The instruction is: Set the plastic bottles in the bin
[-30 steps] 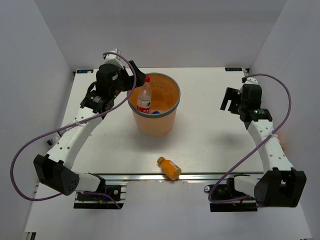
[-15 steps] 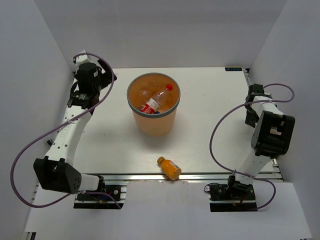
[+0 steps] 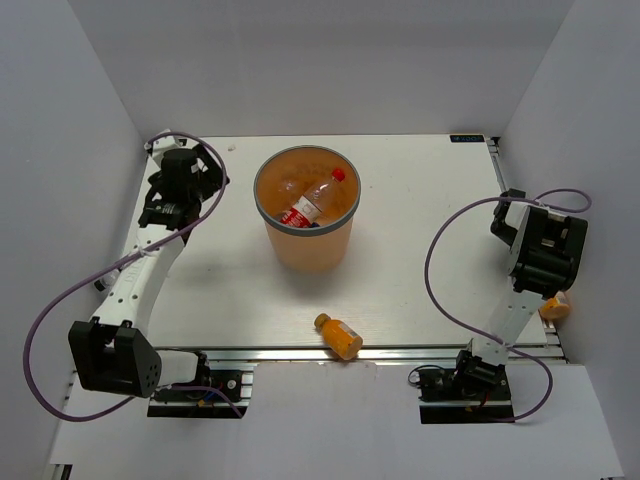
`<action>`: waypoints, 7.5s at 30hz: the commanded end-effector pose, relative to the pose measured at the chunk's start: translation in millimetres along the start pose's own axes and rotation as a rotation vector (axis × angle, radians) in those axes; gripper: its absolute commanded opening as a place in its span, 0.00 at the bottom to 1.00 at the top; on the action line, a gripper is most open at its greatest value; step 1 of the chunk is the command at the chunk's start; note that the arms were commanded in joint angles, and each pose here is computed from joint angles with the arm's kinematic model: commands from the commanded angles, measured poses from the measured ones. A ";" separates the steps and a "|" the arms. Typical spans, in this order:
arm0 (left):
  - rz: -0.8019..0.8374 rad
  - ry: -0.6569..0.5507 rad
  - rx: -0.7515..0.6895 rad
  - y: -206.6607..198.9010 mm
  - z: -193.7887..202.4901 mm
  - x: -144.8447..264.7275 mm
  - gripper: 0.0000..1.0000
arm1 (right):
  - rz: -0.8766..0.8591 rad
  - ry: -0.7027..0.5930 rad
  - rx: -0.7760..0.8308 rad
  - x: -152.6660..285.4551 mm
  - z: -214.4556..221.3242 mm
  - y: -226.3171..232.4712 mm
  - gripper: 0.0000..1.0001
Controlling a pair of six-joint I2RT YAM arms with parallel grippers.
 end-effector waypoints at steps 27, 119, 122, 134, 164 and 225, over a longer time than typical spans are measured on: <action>-0.156 -0.195 0.120 19.5 -36.0 3.8 0.98 | -0.108 0.318 -0.175 -37.9 56.7 24.5 0.54; -0.481 -0.154 0.270 79.6 14.3 20.8 0.98 | -1.917 -1.891 0.525 539.2 105.7 -49.6 0.24; -0.528 -0.135 0.268 86.1 20.4 17.1 0.98 | -1.926 -1.813 0.584 543.5 104.0 -25.7 0.39; -0.687 -0.085 0.337 135.7 15.5 1.1 0.98 | -1.794 -1.819 0.477 533.8 104.3 -44.2 0.89; -1.024 0.011 0.854 248.8 54.4 -101.0 0.98 | -1.203 -1.747 0.045 399.5 100.0 -103.7 0.89; 0.109 -0.161 0.107 -25.9 -31.6 55.2 0.98 | -1.188 -0.956 0.667 277.1 291.5 120.8 0.47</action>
Point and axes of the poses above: each gripper's point midway between its finger pads, its own x axis back along the fingers, its own y axis along the line the jaws close on, z = x × y, the point moved 10 cm from there along x, back along the fingers, and after that the axes turned 2 degrees about x, right-handed, at the moved point
